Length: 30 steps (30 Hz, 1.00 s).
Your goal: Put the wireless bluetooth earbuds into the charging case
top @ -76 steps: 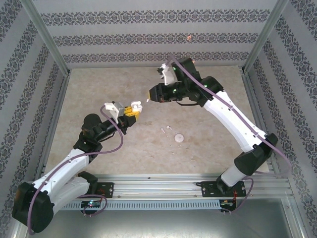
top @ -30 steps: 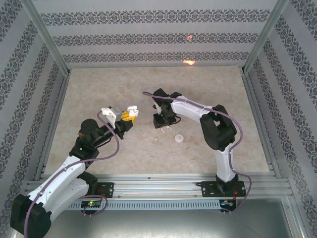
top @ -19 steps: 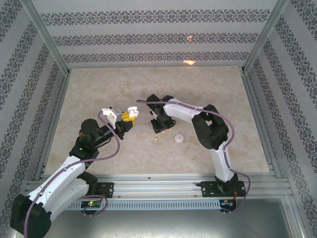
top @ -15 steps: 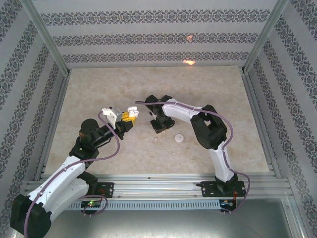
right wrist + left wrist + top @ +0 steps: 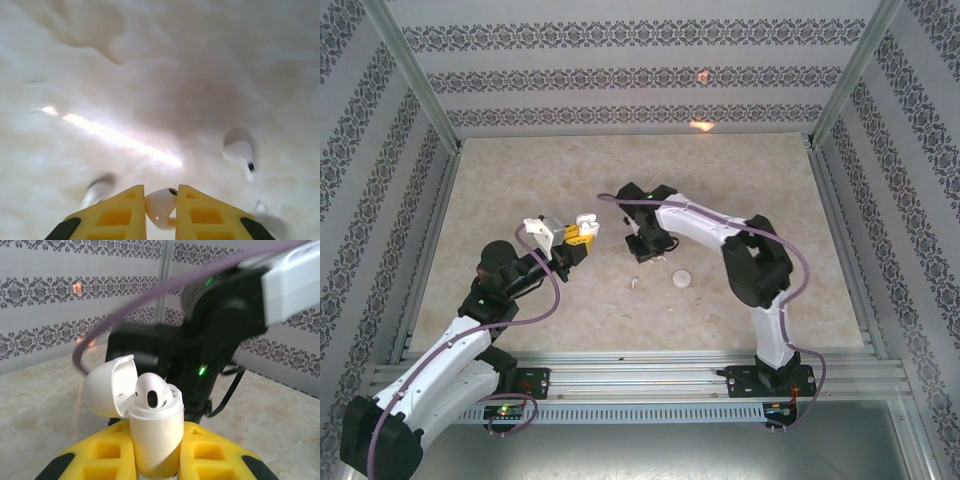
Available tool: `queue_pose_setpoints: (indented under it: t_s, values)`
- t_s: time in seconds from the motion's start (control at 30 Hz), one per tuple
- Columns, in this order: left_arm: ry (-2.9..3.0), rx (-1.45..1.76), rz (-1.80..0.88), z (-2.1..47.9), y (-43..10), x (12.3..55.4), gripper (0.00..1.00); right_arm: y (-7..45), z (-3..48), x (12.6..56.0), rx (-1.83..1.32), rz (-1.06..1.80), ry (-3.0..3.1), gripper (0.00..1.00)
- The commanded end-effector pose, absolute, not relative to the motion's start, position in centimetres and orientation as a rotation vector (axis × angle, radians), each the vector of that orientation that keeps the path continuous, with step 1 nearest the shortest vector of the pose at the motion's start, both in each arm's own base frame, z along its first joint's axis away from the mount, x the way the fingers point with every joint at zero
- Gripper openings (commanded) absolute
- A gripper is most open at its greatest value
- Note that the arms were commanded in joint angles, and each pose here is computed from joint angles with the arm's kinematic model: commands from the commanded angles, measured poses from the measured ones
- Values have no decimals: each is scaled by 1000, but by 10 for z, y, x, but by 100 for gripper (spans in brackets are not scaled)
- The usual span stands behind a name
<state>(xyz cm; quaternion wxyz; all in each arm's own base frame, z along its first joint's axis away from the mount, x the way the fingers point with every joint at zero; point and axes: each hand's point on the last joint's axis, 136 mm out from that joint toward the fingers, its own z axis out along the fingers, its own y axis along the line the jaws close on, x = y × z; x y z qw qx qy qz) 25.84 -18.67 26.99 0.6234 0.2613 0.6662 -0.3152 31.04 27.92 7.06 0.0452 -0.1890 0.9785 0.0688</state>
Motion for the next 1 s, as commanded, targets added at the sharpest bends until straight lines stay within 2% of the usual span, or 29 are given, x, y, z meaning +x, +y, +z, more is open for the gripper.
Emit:
queue_pose_setpoints:
  t_s: [0.0,0.2,0.47,0.7,0.97]
  values:
    - [1379,634,-754,308,-195,257,0,281,154,321,-398,452,2811,14]
    - [1234,717,-808,328,-217,268,0,270,264,319,-278,612,2490,14]
    - [1154,760,-783,349,-230,284,0,279,354,289,-227,937,2202,14]
    - [1163,752,-776,353,-229,284,0,310,394,271,-239,1182,2002,14]
    - [1165,710,-795,351,-225,282,0,324,413,267,-265,1244,1924,14]
